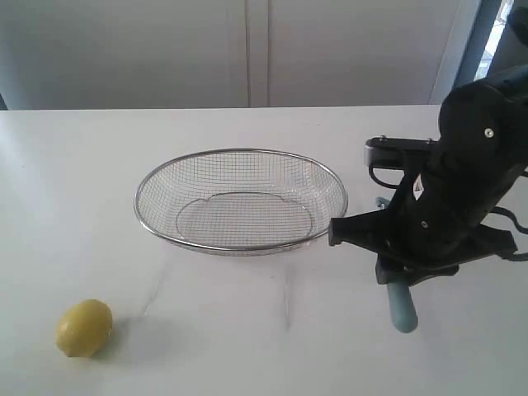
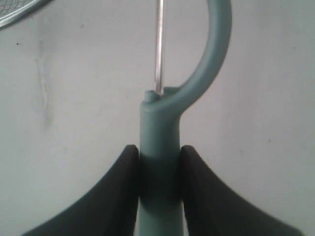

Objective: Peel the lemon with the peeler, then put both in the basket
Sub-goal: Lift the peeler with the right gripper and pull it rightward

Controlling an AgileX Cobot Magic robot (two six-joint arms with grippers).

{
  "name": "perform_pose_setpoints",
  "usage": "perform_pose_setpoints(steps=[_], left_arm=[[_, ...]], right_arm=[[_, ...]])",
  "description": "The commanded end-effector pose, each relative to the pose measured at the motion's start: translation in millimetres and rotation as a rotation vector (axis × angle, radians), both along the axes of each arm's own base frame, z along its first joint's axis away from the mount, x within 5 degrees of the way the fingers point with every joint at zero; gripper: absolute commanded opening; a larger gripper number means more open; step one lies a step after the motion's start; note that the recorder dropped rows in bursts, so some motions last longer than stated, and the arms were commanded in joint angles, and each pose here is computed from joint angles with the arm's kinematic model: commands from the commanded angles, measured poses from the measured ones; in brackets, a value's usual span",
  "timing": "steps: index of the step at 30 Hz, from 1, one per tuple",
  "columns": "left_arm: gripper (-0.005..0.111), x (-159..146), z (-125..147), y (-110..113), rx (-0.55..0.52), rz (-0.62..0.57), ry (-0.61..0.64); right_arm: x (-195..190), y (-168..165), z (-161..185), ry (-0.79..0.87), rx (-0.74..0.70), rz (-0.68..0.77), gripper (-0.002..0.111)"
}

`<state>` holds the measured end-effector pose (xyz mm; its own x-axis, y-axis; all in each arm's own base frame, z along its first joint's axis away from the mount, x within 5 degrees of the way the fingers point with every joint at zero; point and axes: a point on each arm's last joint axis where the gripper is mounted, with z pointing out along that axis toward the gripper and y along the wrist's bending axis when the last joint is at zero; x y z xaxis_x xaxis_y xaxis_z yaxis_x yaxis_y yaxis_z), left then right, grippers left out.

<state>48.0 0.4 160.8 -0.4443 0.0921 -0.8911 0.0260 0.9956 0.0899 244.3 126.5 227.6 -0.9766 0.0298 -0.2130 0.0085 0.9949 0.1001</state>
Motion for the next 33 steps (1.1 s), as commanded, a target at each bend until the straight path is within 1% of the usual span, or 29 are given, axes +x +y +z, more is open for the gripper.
perform_pose_setpoints(steps=[1,5,27,30,33], left_arm=[[0.000,-1,-4,0,-0.004,0.003,0.022],[0.000,-1,-4,0,-0.004,0.003,0.022],[0.000,-1,-4,0,-0.004,0.003,0.017],[0.000,1,0,0,-0.002,0.005,-0.035],[0.000,5,11,1,0.002,0.008,-0.159]], right_arm=[[4,-12,2,-0.008,-0.016,-0.021,0.000],[5,-17,2,-0.004,-0.031,-0.026,0.000],[3,-18,2,0.018,-0.043,-0.026,0.000],[3,-18,2,0.018,-0.043,-0.026,0.000],[3,-18,2,0.018,-0.043,-0.026,0.000]])
